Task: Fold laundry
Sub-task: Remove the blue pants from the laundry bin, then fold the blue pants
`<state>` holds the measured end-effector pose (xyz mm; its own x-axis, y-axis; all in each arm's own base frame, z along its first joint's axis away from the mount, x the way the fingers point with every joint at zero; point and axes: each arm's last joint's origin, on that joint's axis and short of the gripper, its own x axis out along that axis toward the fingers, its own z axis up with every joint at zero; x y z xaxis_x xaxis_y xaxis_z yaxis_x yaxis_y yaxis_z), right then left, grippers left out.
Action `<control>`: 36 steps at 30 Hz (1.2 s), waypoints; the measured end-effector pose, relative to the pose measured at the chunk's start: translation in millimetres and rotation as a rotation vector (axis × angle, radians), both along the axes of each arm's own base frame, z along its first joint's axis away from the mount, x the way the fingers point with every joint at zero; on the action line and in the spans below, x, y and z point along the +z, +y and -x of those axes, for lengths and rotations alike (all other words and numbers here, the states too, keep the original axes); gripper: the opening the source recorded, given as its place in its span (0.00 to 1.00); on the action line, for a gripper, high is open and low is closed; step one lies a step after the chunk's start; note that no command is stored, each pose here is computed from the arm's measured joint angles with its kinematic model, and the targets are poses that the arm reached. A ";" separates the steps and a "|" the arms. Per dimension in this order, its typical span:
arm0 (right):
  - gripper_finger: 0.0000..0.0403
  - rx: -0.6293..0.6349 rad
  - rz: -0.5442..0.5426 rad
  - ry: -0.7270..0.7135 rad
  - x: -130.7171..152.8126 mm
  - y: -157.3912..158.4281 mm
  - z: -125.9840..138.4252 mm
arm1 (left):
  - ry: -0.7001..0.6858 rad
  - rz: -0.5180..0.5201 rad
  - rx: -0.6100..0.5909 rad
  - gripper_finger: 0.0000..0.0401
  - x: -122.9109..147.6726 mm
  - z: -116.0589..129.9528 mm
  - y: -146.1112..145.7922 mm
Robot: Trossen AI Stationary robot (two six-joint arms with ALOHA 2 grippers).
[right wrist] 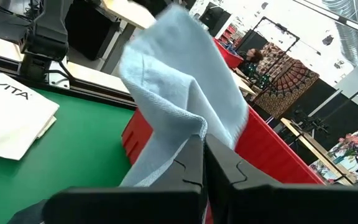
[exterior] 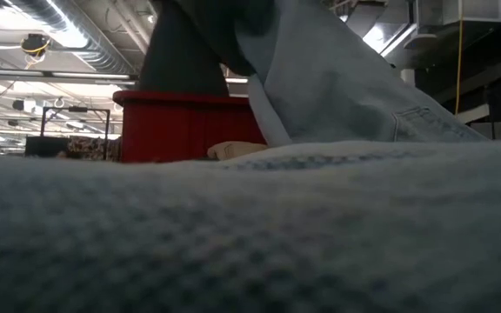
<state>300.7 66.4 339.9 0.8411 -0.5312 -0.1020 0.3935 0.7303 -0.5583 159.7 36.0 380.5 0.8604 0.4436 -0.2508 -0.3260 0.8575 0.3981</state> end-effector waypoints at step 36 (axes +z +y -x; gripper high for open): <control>0.00 0.487 -0.130 -0.018 8.9 10.6 5.6 | 0.174 1.033 -0.473 0.00 -17.0 88.6 -48.7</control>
<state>295.0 77.0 348.8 0.9904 -0.0601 -0.1244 -0.0019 0.8945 -0.4471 71.1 -12.7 363.5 0.8043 -0.4010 -0.4385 0.1056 0.8227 -0.5586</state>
